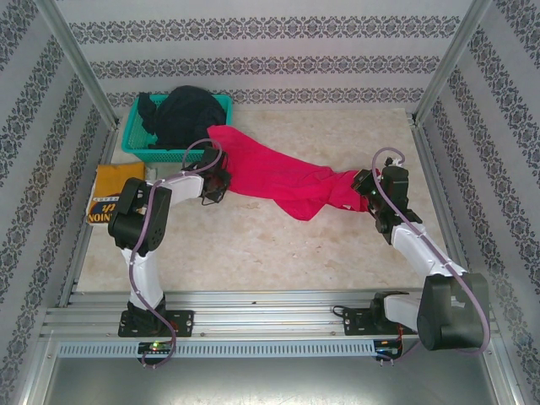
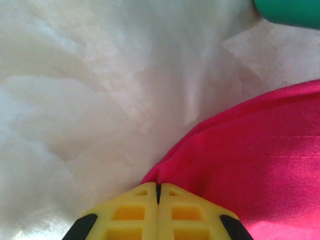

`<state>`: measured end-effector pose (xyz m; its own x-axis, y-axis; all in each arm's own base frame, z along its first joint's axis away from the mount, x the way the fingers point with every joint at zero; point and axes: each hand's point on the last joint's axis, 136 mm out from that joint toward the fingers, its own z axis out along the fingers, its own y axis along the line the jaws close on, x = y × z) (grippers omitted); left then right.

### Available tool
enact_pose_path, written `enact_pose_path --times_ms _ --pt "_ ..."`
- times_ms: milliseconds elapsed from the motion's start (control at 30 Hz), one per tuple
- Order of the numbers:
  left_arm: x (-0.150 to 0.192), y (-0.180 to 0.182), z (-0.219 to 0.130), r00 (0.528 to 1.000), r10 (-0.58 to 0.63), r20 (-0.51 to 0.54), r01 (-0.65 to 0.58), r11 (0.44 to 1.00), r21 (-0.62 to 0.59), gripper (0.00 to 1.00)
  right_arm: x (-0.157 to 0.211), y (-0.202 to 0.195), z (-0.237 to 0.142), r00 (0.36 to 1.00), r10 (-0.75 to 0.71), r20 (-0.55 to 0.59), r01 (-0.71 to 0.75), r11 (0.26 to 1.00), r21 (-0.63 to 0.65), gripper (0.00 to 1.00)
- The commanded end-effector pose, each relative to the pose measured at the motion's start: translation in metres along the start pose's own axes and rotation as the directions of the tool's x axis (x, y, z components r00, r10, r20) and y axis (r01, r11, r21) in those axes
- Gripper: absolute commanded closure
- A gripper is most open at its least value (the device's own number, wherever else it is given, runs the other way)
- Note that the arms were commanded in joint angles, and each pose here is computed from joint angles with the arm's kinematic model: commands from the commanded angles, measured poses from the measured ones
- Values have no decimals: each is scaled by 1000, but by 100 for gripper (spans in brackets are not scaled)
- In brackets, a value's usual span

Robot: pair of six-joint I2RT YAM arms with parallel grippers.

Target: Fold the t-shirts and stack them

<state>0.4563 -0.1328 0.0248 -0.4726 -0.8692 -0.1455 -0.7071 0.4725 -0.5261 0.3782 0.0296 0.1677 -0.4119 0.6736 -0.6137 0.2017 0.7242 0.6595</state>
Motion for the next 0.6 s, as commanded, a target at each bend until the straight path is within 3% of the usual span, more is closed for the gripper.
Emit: enact_pose_path --times_ms 0,233,567 --pt "-4 3 -4 1000 12 8 -12 1000 -12 100 -17 11 -10 999 4 49 -2 999 -33 100" --pt "-33 -43 -77 986 76 149 -93 989 111 100 -53 54 -48 988 -37 153 58 989 -134 100" --pt "-75 -101 -211 905 189 380 -279 940 197 100 -121 132 -140 907 -130 401 246 936 -252 100"
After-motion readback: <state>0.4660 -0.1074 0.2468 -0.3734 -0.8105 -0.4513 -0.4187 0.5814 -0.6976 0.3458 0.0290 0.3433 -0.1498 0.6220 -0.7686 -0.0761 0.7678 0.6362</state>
